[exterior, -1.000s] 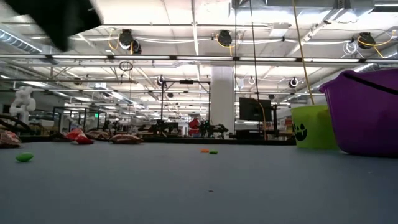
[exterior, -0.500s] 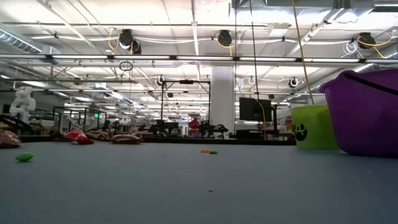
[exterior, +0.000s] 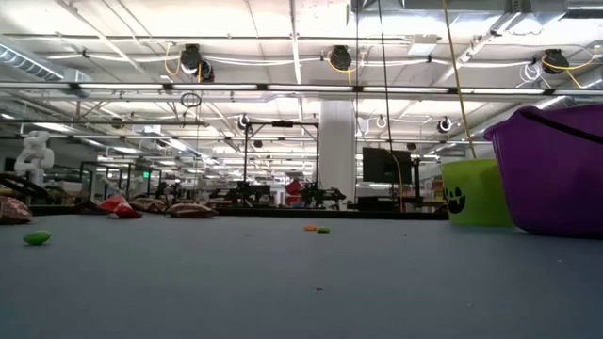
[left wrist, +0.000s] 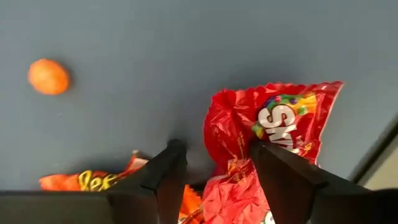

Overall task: Organize candy in baskets
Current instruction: Put the red candy pack into the pink bucket

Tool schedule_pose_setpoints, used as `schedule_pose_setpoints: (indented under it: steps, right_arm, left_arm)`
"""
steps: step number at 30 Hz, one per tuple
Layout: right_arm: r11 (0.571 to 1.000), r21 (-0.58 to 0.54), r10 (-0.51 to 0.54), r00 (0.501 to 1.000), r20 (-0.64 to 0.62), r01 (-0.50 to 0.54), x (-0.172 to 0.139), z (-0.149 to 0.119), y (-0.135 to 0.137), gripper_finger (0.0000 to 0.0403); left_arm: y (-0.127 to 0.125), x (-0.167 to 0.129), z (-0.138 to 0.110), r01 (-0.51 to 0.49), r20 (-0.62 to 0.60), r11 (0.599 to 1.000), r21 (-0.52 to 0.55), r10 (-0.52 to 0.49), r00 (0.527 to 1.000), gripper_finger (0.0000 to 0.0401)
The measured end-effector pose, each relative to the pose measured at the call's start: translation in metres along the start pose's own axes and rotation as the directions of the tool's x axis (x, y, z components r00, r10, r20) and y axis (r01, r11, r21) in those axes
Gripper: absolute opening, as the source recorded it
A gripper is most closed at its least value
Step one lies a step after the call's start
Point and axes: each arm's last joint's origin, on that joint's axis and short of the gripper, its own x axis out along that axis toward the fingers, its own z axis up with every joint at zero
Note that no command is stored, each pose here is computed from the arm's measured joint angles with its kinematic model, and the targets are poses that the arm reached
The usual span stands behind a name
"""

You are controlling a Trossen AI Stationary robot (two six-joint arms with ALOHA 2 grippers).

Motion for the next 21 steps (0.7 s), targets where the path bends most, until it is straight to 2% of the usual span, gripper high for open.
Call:
schedule_pose_setpoints:
  steps: [3, 9, 11, 14, 17, 21]
  right_arm:
    - [1.000, -0.002, -0.001, 1.000, 0.001, 0.001, 0.000, 0.000, 0.000, 0.0212]
    - [1.000, -0.004, -0.003, 1.000, -0.002, 0.003, 0.001, 0.000, -0.001, 0.0212]
    - [1.000, -0.023, 0.006, 1.000, -0.026, -0.007, 0.003, 0.000, -0.002, 0.0212]
    - [1.000, -0.022, 0.013, 0.999, -0.051, -0.014, 0.008, 0.000, -0.003, 0.0212]
    - [0.999, 0.028, 0.019, 0.998, -0.065, -0.017, 0.013, 0.003, -0.004, 0.0212]
    - [0.999, 0.034, 0.008, 0.997, -0.073, -0.006, 0.020, 0.004, -0.006, 0.0212]
  left_arm:
    - [0.001, 0.002, 0.004, 0.009, -0.012, 1.000, 0.019, -0.009, 1.000, 0.0157]
    - [0.004, -0.001, 0.010, 0.032, -0.004, 0.998, 0.053, -0.032, 0.999, 0.0045]
    - [0.004, -0.003, 0.011, 0.037, 0.001, 0.997, 0.067, -0.037, 0.999, 0.0019]
    - [0.006, -0.009, 0.012, 0.028, 0.041, 0.998, 0.065, -0.031, 0.999, 0.0014]
    - [0.008, -0.021, 0.014, -0.019, 0.159, 0.998, 0.060, 0.009, 0.987, 0.0020]
    - [0.005, -0.054, 0.016, -0.038, 0.377, 0.998, 0.051, 0.016, 0.926, 0.0021]
